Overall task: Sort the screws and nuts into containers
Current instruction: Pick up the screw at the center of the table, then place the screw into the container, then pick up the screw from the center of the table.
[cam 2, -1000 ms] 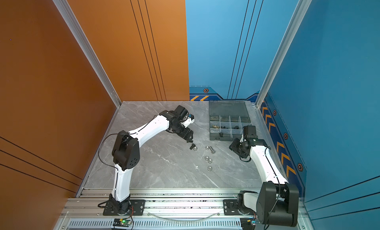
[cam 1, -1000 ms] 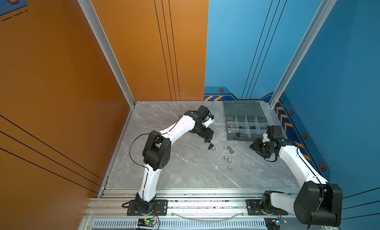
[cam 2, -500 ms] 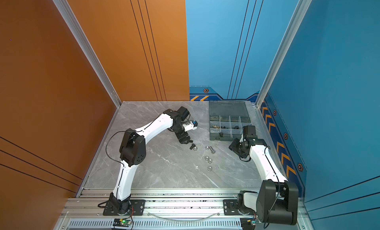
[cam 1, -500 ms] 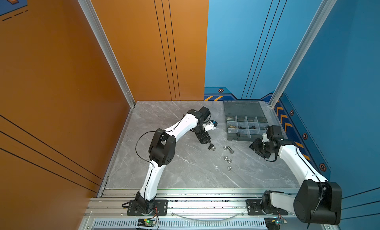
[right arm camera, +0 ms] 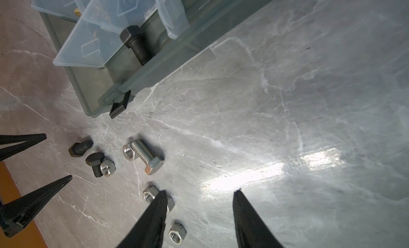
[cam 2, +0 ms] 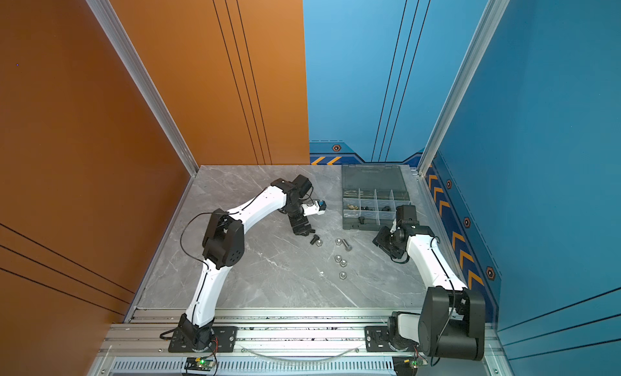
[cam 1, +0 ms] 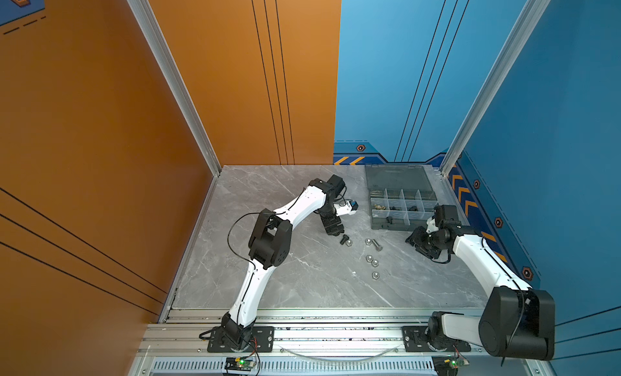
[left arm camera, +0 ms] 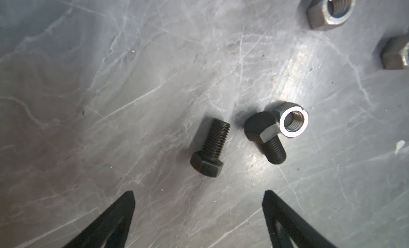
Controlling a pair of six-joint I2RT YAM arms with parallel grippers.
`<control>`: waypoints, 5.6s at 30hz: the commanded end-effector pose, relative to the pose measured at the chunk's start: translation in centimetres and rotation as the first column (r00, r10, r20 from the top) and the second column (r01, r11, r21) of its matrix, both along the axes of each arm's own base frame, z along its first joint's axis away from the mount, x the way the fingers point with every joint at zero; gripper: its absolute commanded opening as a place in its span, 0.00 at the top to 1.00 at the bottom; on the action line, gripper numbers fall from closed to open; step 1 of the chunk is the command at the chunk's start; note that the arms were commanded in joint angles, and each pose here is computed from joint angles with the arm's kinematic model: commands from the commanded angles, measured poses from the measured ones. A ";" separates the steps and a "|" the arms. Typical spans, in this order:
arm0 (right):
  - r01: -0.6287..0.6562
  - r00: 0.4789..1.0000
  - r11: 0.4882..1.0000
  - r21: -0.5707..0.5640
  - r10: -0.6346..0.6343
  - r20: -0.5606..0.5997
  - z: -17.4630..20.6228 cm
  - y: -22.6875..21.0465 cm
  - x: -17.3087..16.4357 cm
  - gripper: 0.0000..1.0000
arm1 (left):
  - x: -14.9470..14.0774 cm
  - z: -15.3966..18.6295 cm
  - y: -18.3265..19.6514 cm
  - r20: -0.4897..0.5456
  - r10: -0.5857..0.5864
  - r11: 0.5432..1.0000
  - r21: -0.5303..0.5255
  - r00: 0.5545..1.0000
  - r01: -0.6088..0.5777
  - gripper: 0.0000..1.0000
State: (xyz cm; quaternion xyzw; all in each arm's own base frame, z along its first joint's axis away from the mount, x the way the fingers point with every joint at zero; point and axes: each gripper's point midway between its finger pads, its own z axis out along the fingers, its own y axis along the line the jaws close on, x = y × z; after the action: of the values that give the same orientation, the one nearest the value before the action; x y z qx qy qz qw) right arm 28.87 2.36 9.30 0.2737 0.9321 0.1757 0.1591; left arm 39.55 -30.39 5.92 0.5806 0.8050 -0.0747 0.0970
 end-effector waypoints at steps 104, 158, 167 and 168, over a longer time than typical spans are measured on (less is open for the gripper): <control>0.077 0.994 0.997 0.005 -0.077 0.075 2.1 -2.7 -1.0 0.49 | 5.1 8.8 -21.5 -0.152 0.303 0.627 -0.712 0.941 -0.317 1.00; 0.020 0.995 1.000 0.013 -0.021 0.097 3.4 -1.3 0.5 0.49 | 1.6 16.0 -16.7 -0.148 0.284 0.624 -0.722 0.947 -0.300 0.33; -0.025 0.994 0.996 -0.083 0.033 0.102 4.7 5.4 3.2 0.48 | 2.4 17.7 -5.3 -0.342 0.508 0.472 -0.657 0.790 -0.588 0.15; -0.024 0.994 0.996 -0.085 0.033 0.103 4.7 6.3 3.5 0.48 | 2.3 17.0 -4.0 -0.365 0.534 0.454 -0.637 0.762 -0.623 0.12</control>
State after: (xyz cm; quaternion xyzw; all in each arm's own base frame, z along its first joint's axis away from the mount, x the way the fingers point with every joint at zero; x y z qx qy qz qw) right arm 31.40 7.99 13.64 0.2110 0.9392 0.1804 0.2021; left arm 42.03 -37.13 27.56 0.2478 0.8139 -0.3874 0.3551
